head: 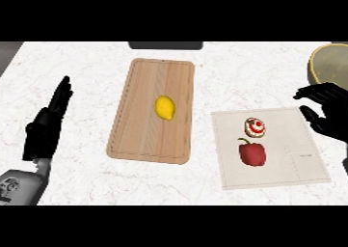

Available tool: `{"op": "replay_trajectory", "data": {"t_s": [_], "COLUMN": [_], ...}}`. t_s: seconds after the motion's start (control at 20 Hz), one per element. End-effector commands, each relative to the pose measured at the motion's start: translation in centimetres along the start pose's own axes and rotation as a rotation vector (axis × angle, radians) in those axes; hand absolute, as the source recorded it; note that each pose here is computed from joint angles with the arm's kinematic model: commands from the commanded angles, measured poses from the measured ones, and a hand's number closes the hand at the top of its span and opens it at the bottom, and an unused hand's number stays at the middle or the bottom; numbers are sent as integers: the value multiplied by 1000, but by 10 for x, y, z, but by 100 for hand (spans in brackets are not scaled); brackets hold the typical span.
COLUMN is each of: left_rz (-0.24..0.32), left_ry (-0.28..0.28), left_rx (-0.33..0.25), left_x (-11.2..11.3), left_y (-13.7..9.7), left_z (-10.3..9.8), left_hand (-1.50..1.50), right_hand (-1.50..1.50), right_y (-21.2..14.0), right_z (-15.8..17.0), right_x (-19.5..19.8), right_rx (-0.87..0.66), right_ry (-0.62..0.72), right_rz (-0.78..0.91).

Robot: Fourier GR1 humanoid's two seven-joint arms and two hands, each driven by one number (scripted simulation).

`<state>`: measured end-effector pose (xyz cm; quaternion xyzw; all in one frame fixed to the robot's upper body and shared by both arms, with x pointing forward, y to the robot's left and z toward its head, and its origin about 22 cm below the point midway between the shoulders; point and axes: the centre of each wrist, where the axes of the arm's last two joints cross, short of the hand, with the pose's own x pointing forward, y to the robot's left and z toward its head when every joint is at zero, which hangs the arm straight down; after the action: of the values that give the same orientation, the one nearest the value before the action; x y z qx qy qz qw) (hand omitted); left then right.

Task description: Pick the cupcake from the placemat and place it in the bowl

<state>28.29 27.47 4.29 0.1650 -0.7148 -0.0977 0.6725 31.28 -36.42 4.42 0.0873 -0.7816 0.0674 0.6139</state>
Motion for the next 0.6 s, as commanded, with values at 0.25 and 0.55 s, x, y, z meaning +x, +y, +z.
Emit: {"op": "replay_trajectory", "data": {"t_s": [0.25, 0.55], "left_rz": [23, 27], "left_ry": [-47, -43], "left_rx": [34, 51], "left_x": [36, 40], "left_y": [1, -6], "left_z": [-18, -18], "left_hand": [0, 0], "right_hand": [-150, -150], "right_y": [-73, -86], "right_z": [11, -5], "right_x": [13, 52], "right_rx": [162, 343], "right_ry": [-183, -44], "right_rz": [156, 416]}}
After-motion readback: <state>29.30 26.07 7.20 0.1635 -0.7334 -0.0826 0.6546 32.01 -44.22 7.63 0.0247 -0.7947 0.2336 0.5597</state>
